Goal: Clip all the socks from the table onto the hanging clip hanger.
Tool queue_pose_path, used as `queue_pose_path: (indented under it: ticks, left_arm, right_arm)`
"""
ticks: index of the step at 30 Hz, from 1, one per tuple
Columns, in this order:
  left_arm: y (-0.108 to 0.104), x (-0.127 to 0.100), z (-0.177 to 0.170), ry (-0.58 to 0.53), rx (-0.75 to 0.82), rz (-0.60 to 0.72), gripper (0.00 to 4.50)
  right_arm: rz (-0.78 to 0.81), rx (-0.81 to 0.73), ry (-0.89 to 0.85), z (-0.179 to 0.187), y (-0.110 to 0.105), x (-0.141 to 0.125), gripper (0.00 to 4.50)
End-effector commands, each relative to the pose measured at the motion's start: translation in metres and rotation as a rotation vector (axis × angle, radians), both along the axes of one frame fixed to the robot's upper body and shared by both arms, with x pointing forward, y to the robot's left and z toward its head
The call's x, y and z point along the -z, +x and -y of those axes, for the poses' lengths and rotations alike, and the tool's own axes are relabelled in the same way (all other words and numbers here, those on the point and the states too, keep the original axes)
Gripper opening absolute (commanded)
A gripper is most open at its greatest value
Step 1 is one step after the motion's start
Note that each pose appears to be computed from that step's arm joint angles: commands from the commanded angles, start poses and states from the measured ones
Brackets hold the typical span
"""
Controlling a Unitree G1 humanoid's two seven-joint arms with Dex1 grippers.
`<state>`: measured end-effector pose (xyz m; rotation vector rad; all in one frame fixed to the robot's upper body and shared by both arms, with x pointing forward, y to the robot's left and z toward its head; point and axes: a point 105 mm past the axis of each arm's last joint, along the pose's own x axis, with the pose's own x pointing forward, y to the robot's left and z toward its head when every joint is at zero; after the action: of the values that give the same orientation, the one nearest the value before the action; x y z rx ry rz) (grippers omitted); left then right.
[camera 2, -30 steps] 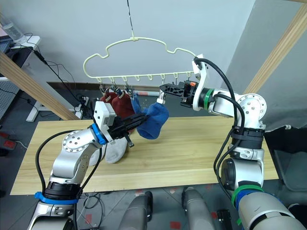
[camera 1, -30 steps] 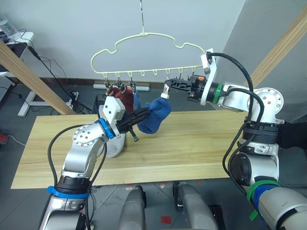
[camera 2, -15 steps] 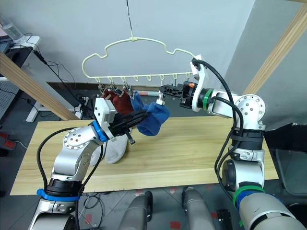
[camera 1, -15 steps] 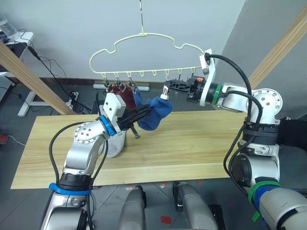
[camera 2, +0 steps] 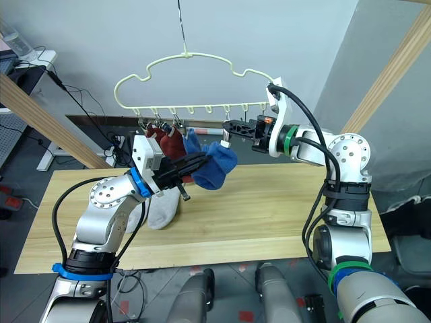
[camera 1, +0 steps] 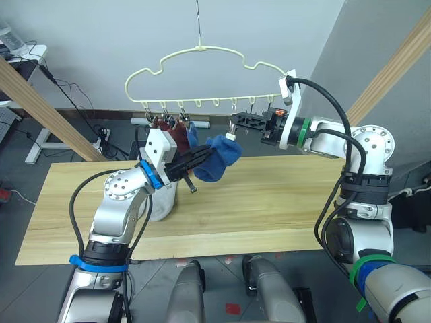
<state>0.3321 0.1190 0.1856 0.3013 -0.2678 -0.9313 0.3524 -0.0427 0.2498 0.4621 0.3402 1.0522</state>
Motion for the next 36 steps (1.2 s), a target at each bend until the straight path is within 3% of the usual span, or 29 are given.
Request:
queue_pose_path:
  ticks: [1,7,11,17,27,31,33,36]
  left_arm:
    - [-0.004,-0.010,0.002,-0.019,0.011,0.041,0.00]
    - [-0.004,-0.010,0.003,-0.018,0.011,0.040,0.00]
    - [-0.003,-0.010,0.003,-0.020,-0.005,0.037,0.00]
    - [0.008,-0.015,-0.004,-0.072,-0.083,-0.004,0.00]
    - [0.000,-0.024,-0.020,-0.079,-0.091,-0.057,2.40]
    - [-0.022,-0.037,-0.022,-0.044,-0.025,-0.100,3.39]
    - [-0.030,-0.043,-0.021,-0.050,0.006,-0.124,3.39]
    - [-0.034,-0.058,-0.023,-0.103,0.015,-0.156,3.42]
  right_arm:
    - [0.029,-0.031,0.026,-0.001,-0.006,-0.008,2.51]
    - [0.034,-0.032,0.022,0.000,-0.007,-0.008,4.48]
    - [0.074,0.009,-0.026,0.007,-0.007,-0.006,4.48]
    - [0.259,0.139,-0.180,0.025,-0.016,0.000,4.48]
    - [0.458,0.315,-0.286,0.020,-0.021,0.005,4.50]
    - [0.574,0.556,-0.342,0.031,-0.010,-0.003,4.50]
    - [0.599,0.614,-0.341,0.032,-0.009,-0.004,4.50]
    - [0.612,0.673,-0.318,0.028,-0.007,-0.006,3.87]
